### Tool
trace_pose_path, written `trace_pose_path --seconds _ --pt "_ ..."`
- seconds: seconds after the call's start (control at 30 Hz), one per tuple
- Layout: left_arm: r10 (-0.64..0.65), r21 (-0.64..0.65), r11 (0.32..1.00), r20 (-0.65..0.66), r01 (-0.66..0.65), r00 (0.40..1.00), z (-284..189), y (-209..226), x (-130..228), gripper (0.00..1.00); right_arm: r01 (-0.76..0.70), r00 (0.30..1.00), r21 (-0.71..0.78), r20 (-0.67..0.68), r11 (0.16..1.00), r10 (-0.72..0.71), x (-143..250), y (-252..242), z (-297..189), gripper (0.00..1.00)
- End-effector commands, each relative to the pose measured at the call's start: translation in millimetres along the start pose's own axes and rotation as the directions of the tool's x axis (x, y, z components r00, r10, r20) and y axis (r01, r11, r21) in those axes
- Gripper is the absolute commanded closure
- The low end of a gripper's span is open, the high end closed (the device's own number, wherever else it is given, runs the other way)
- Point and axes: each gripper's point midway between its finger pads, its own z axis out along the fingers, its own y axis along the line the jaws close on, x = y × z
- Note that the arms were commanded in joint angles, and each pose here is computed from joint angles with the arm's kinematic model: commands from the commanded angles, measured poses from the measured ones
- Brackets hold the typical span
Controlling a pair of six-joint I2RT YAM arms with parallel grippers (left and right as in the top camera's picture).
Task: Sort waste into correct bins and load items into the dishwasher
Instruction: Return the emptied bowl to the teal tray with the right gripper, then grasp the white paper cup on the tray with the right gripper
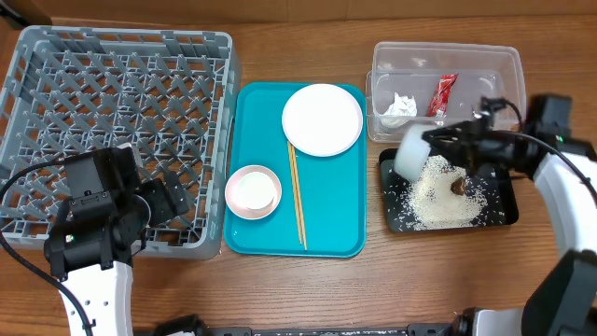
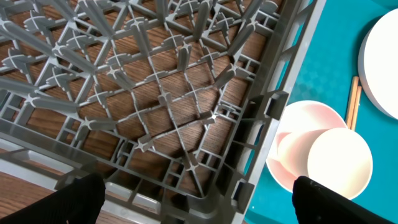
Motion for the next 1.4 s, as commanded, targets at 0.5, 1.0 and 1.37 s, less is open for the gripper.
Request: trace_pose_path --seconds 0.5,1.0,1.37 --pt "-0.015 0.008 1.000 0.023 0.015 1.000 -5.5 -0.9 -7.6 0.02 0.719 0.678 0.470 -0.307 0.513 -0.668 75.7 16.7 149.5 0.96" --pt "-0.014 0.009 1.000 0.025 0.014 1.000 -5.5 -1.2 -8.3 0.00 0.750 0.662 0.435 -0.474 0.499 -0.581 108.8 -33.5 196.8 0.78" --pt "-0.013 0.070 0.997 0.023 0.011 1.000 -5.6 -11.9 -8.8 0.00 0.770 0.636 0.318 -0.453 0.553 -0.625 124.2 45.0 196.1 0.58"
